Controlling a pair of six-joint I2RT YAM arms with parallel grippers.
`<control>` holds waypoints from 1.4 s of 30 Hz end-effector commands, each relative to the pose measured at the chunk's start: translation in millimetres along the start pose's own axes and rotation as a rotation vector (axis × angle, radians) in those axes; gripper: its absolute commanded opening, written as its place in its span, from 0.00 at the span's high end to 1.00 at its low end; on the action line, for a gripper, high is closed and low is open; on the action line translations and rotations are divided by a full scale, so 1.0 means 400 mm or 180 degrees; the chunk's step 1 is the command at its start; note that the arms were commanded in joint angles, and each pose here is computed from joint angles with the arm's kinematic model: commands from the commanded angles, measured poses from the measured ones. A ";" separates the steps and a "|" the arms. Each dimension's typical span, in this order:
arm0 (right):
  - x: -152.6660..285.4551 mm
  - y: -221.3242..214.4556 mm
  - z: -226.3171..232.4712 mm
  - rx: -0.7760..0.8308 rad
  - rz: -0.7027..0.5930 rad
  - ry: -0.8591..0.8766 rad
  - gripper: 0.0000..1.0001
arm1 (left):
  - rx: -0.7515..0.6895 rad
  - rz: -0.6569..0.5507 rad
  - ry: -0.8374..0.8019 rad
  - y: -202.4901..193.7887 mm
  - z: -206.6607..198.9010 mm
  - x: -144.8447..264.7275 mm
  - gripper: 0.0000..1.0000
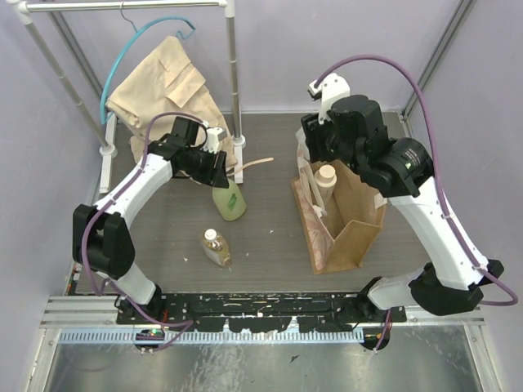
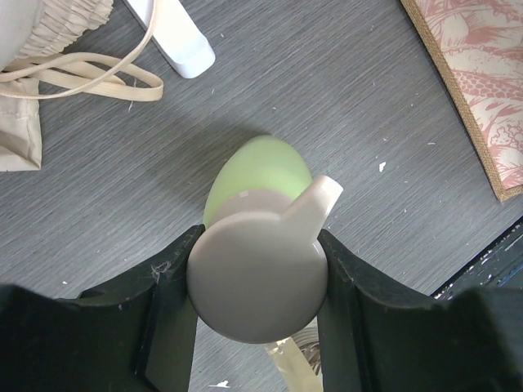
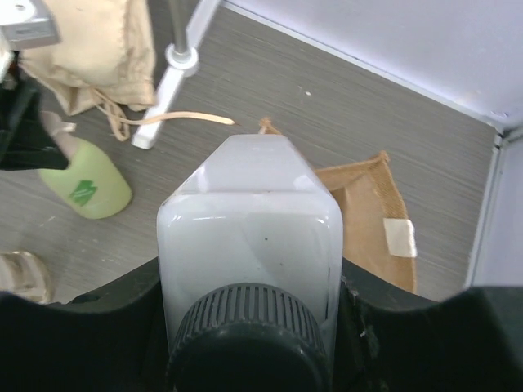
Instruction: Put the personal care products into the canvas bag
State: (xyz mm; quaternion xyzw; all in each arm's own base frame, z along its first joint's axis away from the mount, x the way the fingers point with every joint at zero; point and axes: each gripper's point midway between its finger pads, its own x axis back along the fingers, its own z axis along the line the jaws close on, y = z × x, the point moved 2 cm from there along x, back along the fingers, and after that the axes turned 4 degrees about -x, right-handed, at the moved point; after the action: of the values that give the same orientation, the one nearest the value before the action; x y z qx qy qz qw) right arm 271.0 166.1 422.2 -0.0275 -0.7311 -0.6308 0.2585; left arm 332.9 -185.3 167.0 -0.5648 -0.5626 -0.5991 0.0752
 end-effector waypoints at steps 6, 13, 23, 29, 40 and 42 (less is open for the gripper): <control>-0.019 -0.052 -0.147 -0.0271 -0.0050 -0.0507 0.99 | 0.0025 0.0191 0.0080 -0.048 -0.011 0.007 0.71; -0.037 -0.190 -0.157 -0.0361 0.0368 -0.0433 0.99 | 0.0001 0.0174 0.0112 -0.048 -0.018 0.022 0.77; -0.081 -0.375 -0.124 -0.0348 0.0983 -0.0181 0.99 | -0.0013 0.0156 0.0109 -0.044 -0.028 0.030 0.81; -0.129 -0.455 -0.132 -0.0362 0.1246 -0.0182 0.99 | -0.0016 0.0164 0.0124 -0.047 -0.029 0.035 0.82; -0.239 -0.514 -0.156 -0.0667 0.1327 -0.0322 0.99 | -0.0001 0.0137 0.0068 -0.039 -0.042 0.028 0.84; -0.261 -0.534 -0.164 -0.0693 0.1378 -0.0365 0.99 | -0.0007 0.0140 0.0070 -0.040 -0.044 0.031 0.84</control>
State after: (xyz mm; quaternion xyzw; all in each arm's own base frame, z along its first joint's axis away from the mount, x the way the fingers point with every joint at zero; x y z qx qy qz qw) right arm 270.5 83.0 178.1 -0.2880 -0.6492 -0.5873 0.3881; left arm 318.5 -185.2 169.6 -0.5615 -0.5491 -0.6124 0.0907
